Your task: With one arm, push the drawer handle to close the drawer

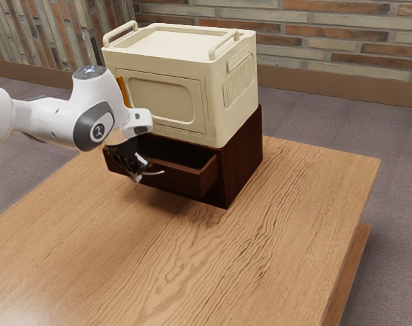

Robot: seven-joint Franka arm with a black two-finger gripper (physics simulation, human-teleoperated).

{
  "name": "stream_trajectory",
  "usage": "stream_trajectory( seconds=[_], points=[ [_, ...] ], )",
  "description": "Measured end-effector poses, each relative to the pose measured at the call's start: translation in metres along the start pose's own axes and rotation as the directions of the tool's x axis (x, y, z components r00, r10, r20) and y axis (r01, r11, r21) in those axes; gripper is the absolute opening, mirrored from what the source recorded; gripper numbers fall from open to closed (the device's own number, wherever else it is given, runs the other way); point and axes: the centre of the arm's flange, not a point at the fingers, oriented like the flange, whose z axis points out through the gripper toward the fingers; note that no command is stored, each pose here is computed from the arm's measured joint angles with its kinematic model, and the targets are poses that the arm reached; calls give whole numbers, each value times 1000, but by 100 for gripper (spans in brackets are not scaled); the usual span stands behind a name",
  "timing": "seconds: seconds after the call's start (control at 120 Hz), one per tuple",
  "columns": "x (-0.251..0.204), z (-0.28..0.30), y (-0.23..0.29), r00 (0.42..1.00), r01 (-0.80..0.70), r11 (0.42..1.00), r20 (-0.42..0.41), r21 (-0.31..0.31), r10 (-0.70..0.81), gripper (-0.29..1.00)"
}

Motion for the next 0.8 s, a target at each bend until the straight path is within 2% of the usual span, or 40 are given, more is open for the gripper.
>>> stream_trajectory(
  seconds=[0.8],
  points=[
    [44,7,-5,999,8,1000,-33,-9,-8,-8]
  ],
)
